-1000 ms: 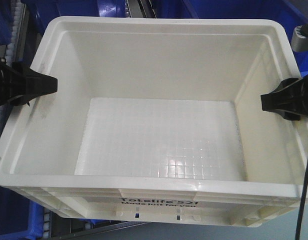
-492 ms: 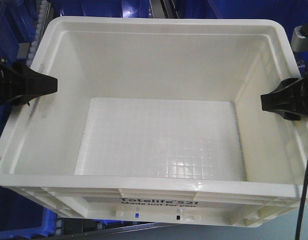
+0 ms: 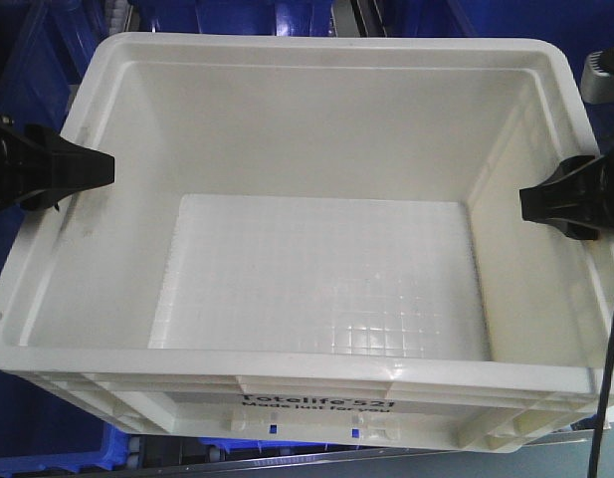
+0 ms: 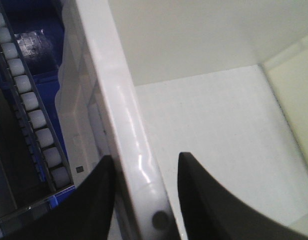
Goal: Move bin from left to right shelf
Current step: 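Hold the crate with both grippers while the base aligns with the roller shelf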
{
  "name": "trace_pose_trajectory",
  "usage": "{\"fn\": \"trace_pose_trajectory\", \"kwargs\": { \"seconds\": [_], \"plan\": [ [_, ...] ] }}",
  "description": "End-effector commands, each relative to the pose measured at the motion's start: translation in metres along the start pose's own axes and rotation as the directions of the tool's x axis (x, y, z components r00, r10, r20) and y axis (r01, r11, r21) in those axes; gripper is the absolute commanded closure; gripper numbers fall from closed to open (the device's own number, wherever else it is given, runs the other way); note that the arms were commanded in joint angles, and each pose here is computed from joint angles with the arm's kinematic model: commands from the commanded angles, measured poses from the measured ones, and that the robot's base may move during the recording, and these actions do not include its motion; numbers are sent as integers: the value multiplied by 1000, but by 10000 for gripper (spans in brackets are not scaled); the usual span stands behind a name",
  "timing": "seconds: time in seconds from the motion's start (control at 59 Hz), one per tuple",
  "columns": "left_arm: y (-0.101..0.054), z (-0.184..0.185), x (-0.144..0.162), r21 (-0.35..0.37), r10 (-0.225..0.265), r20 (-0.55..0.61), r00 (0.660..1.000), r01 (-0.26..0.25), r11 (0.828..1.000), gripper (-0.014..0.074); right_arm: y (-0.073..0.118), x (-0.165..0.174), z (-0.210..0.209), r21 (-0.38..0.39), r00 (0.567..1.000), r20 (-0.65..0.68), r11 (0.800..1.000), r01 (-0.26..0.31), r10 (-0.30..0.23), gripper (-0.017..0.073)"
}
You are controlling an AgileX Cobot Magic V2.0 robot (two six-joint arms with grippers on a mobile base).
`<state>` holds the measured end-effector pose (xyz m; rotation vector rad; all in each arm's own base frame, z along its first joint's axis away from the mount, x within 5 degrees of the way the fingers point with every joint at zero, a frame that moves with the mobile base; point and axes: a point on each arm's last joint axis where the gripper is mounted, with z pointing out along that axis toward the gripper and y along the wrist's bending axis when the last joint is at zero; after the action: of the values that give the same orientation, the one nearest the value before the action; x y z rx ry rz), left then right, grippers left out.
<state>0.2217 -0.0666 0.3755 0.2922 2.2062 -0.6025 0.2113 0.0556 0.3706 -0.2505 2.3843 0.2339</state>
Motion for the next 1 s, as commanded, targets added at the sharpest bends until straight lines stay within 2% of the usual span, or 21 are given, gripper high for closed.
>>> {"fn": "trace_pose_trajectory", "kwargs": {
  "seconds": [0.0, 0.983],
  "plan": [
    [-20, -19, -14, 95, 2, 120, 993, -14, 995, 600, 3, -21, -18, -24, 981, 195, 1000, -14, 18, 564],
    [-20, -19, -14, 95, 2, 120, 993, -14, 995, 600, 3, -21, -18, -24, 981, 195, 1000, -14, 18, 564]
  ]
}}
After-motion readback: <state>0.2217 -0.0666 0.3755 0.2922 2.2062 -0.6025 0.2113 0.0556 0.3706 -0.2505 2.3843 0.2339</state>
